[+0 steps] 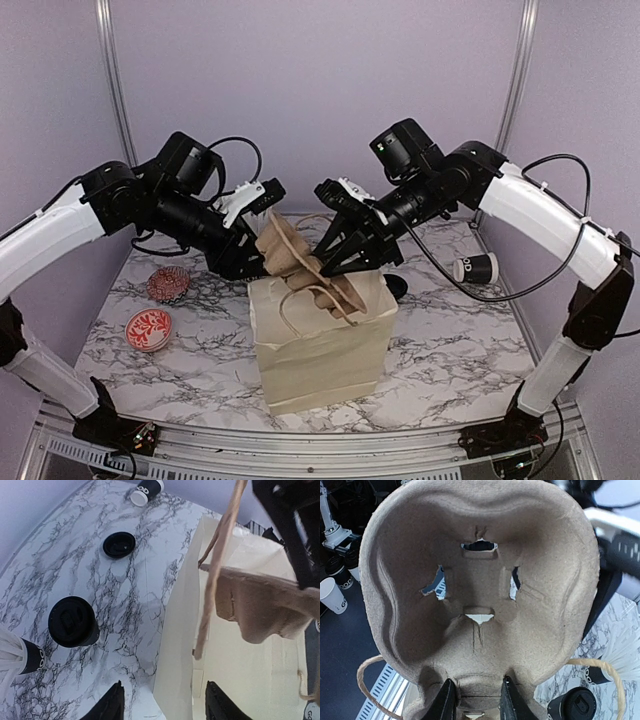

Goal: Pack the takeout coffee

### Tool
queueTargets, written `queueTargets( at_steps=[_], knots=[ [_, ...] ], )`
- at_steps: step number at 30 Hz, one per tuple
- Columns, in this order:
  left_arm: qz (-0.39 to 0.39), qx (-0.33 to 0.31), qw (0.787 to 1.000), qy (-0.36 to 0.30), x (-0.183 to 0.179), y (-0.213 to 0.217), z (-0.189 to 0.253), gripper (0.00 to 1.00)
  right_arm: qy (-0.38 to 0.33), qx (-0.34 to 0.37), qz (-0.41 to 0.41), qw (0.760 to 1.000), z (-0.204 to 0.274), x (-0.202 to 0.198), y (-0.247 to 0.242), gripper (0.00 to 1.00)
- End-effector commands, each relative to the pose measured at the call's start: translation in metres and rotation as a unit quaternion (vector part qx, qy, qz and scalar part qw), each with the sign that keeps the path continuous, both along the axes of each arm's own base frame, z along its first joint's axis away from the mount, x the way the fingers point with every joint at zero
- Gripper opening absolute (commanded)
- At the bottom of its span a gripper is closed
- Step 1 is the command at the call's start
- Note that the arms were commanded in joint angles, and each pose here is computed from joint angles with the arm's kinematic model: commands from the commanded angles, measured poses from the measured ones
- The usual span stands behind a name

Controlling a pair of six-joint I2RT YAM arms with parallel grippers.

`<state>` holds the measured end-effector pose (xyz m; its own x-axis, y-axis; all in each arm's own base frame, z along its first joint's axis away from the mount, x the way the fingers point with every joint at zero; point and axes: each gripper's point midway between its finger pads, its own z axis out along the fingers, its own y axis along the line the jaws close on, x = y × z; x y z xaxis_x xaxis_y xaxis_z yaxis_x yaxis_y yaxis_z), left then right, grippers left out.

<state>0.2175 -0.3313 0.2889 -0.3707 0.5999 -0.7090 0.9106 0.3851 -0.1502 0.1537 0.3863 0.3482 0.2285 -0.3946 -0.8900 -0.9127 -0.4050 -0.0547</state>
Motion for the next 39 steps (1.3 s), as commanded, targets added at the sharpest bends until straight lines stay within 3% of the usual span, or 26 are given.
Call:
queueTargets(
  at_steps=[1,9,15,31,39],
  knots=[
    [0.074,-0.042,0.994,-0.074,0.01,0.031,0.039,0.64,-0.005,-0.016,-0.009,1.0,-0.012,0.002,0.002,0.22],
    [0.157,-0.071,0.977,-0.129,0.017,0.073,0.056,0.73,0.0,-0.043,-0.058,0.997,-0.025,0.015,0.002,0.18],
    [0.172,-0.078,0.973,-0.129,0.015,0.082,0.052,0.74,0.03,-0.093,-0.105,0.99,-0.052,0.029,0.006,0.18],
    [0.179,-0.074,0.973,-0.125,0.012,0.088,0.039,0.75,-0.054,-0.269,-0.087,0.958,-0.144,-0.003,-0.009,0.18],
    [0.179,-0.068,0.974,-0.119,0.013,0.086,0.033,0.75,-0.091,-0.316,-0.097,0.939,-0.167,-0.003,-0.018,0.18]
  ],
)
